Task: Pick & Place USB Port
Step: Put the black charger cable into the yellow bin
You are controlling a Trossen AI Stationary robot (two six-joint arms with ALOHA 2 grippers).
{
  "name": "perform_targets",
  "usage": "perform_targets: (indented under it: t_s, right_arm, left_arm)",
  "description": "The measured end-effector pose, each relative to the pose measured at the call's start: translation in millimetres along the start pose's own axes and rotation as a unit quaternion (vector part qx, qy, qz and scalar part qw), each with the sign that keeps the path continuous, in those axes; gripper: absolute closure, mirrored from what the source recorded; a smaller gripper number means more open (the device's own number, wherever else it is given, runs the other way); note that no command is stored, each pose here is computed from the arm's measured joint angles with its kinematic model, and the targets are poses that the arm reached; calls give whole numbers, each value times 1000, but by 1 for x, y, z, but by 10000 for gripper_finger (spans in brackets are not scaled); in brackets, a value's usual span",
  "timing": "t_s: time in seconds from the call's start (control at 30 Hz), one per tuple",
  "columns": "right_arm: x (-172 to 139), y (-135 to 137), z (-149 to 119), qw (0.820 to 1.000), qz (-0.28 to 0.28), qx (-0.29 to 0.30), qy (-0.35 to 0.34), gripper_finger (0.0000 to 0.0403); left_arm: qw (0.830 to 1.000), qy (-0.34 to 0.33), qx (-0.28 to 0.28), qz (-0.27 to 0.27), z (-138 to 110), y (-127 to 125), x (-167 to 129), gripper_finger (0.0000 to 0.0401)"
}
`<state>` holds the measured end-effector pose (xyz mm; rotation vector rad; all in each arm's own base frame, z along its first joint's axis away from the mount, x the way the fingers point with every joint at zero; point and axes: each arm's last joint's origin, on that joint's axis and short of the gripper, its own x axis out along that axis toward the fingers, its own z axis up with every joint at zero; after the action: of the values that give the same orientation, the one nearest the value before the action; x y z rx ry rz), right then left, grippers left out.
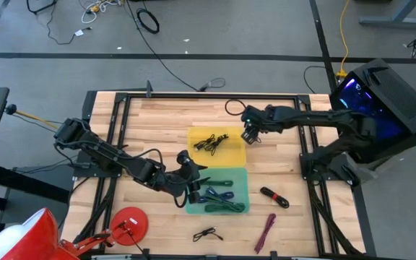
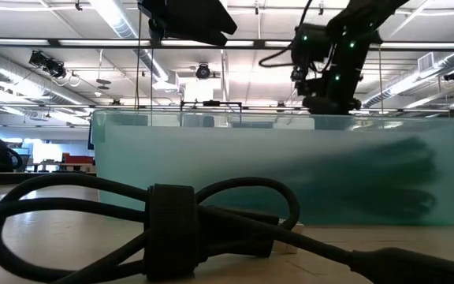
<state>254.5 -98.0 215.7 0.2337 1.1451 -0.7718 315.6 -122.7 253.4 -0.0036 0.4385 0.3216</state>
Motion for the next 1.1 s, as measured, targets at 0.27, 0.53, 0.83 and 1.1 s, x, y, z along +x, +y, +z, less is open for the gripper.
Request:
perform_targets:
  t_s: [0.27,0.53,0.83,1.1]
  right_arm:
    - [24,4,-7,999,-15,-8,38,160]
    - [52,-3,-28,999,9,30,39,160]
    - [69,-7,-46,997,27,56,35,160]
    - [76,-6,-57,996,46,66,37,261]
  left_arm:
    - [1000,6,-9,-16,0,-1,0,220]
    - [1000,7,-5,-20,-2,-4,-2,220]
    - [1000,7,-5,-20,-2,-4,-2,220]
    - [1000,7,-5,-20,-2,-4,-2,220]
